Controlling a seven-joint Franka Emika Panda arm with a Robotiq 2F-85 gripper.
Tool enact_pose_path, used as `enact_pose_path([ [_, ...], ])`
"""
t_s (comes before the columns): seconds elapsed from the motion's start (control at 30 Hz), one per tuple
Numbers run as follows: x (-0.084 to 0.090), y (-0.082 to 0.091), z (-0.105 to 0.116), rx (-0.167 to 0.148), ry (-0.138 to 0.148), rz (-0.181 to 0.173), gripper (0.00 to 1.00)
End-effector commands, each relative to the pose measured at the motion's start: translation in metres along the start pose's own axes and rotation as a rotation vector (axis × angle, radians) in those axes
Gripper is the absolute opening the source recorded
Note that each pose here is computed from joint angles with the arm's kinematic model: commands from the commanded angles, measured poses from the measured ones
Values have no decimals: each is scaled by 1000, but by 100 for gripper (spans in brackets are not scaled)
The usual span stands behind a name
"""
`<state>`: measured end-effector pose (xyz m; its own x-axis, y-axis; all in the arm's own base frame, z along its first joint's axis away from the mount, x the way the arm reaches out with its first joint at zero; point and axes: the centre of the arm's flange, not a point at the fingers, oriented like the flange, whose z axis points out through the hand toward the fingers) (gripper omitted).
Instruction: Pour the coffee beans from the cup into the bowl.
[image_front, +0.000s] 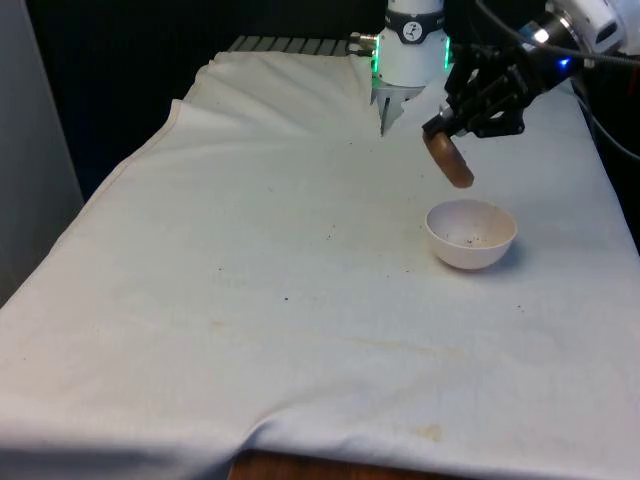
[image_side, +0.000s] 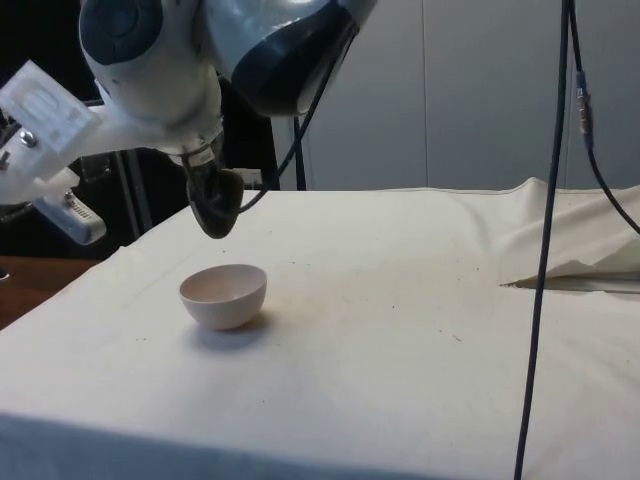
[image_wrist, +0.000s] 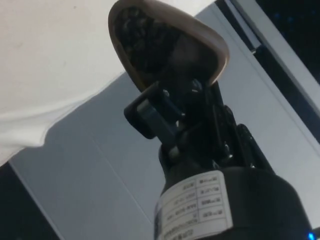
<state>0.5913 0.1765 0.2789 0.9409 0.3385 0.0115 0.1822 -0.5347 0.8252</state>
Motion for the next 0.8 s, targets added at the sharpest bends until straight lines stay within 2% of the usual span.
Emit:
enact_pose_path([
  [0.0,1,0,-2,-16,5,6,0],
  [0.03,1,-2,-4,-23,10,9,0],
  [0.07,0,-1,-3,-18,9,9,0],
  [0.13,0,-4,-7,-46,24,23,0],
  [0.3,-3,-11,-10,-84,48,43,0],
  [0.33,-4,-12,-10,-90,52,42,0],
  [0.37,-3,-11,-9,-82,44,41,0],
  [0.4,-5,-13,-11,-96,56,43,0],
  [0.63,-12,-18,-11,-130,80,35,0],
  [0.67,-11,-19,-9,-127,71,36,0],
  [0.77,-15,-20,-10,-143,91,27,0],
])
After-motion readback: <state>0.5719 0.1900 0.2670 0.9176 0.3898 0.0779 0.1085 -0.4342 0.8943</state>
